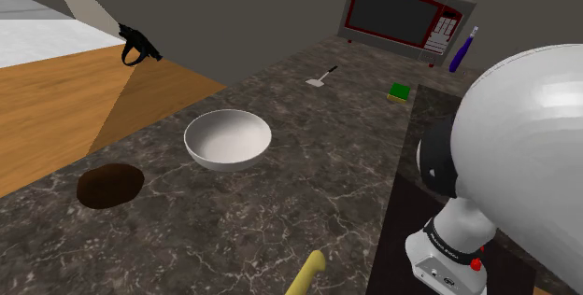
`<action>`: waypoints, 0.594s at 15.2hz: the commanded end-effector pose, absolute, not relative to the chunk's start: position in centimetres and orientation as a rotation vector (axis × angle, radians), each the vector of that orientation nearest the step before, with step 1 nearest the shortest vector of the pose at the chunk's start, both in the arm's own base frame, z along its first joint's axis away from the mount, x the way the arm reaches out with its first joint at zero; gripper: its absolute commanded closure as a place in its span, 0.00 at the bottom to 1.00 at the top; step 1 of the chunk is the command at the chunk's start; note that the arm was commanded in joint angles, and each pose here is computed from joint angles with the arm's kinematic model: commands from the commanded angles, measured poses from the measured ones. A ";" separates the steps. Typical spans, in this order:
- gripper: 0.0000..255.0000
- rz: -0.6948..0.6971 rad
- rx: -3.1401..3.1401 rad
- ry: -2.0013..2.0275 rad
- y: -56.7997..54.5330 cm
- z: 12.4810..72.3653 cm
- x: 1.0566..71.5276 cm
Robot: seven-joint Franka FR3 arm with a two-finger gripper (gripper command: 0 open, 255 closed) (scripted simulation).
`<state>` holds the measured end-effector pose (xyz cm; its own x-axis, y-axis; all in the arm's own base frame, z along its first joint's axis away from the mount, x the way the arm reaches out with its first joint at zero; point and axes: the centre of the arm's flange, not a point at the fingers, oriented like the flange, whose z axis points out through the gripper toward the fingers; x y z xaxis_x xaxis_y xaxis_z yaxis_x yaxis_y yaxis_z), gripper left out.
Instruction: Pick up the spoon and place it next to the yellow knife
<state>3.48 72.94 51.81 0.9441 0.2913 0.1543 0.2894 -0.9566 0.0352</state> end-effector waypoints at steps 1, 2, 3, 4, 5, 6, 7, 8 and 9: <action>1.00 0.249 3.085 0.458 73.3 50.9 3.0; 1.00 0.249 3.085 0.458 73.3 50.4 3.0; 1.00 0.249 3.085 0.458 73.3 49.9 3.0; 1.00 0.249 3.085 0.458 73.3 49.3 3.0; 1.00 0.249 3.085 0.458 73.3 48.8 3.0; 1.00 0.249 3.085 0.458 73.3 48.3 3.0; 1.00 0.249 3.085 0.458 73.3 47.8 3.0; 1.00 0.249 3.085 0.458 73.3 47.2 3.0; 1.00 0.249 3.085 0.458 73.3 46.7 3.0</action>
<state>3.10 73.29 47.34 0.9445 0.2894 0.1553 0.2872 -0.9572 0.0366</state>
